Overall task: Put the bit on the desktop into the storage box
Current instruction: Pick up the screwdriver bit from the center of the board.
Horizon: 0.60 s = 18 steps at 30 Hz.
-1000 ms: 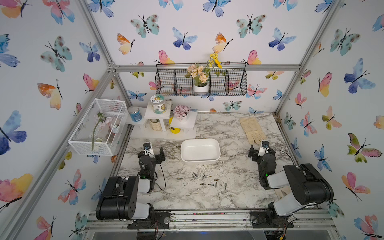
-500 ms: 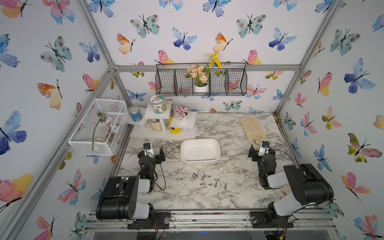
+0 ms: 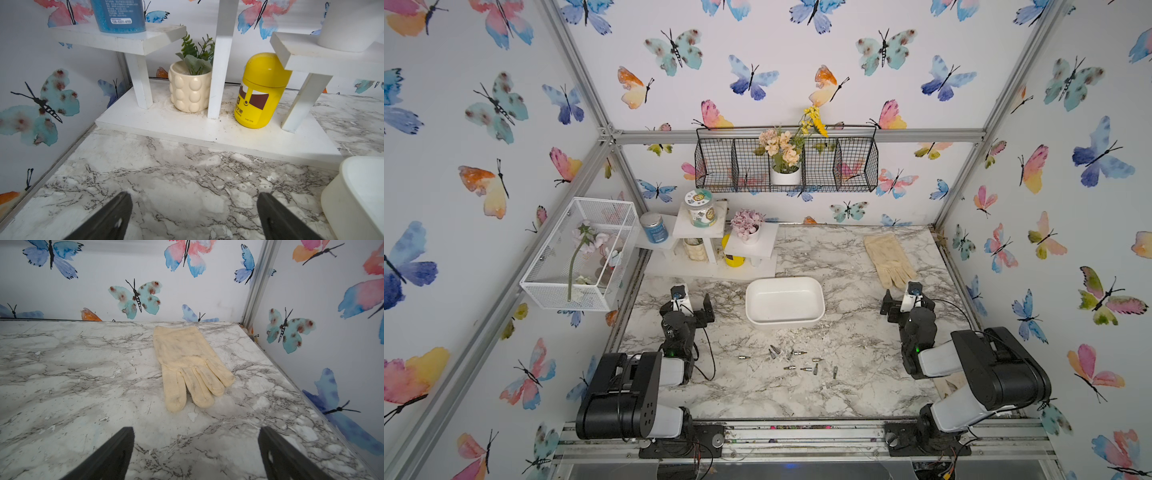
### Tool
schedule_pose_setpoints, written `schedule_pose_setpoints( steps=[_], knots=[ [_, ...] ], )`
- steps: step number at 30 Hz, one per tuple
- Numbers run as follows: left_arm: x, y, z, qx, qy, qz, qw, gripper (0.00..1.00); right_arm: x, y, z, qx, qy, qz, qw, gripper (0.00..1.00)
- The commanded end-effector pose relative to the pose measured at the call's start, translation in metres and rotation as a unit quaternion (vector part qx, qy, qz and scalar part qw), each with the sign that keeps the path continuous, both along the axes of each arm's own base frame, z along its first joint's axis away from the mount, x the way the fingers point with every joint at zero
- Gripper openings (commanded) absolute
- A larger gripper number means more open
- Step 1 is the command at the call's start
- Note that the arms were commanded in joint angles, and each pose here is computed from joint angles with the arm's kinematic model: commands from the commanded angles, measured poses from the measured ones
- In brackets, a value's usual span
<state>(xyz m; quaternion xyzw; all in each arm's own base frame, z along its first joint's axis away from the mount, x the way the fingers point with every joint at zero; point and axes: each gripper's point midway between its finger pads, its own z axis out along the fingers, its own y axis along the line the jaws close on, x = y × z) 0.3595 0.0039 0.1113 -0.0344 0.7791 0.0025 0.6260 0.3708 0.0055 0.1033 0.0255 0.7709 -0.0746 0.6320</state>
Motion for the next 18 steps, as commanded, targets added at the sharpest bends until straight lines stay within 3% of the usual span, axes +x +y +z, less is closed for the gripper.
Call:
schedule_pose_setpoints(
  steps=[1, 15, 18],
  knots=[
    [0.003, -0.006, 0.007, 0.001, -0.008, -0.015, 1.000, 0.99, 0.003, -0.001, 0.005, 0.006, -0.007, -0.002, 1.000, 0.98],
    [0.003, -0.006, 0.008, 0.001, -0.009, -0.015, 1.000, 0.99, 0.003, 0.000, 0.005, 0.007, -0.006, 0.001, 1.000, 0.99],
    [0.003, 0.005, 0.015, -0.005, -0.013, 0.018, 1.000, 0.99, 0.002, -0.001, 0.010, 0.006, -0.018, -0.002, 1.000, 0.98]
  ],
)
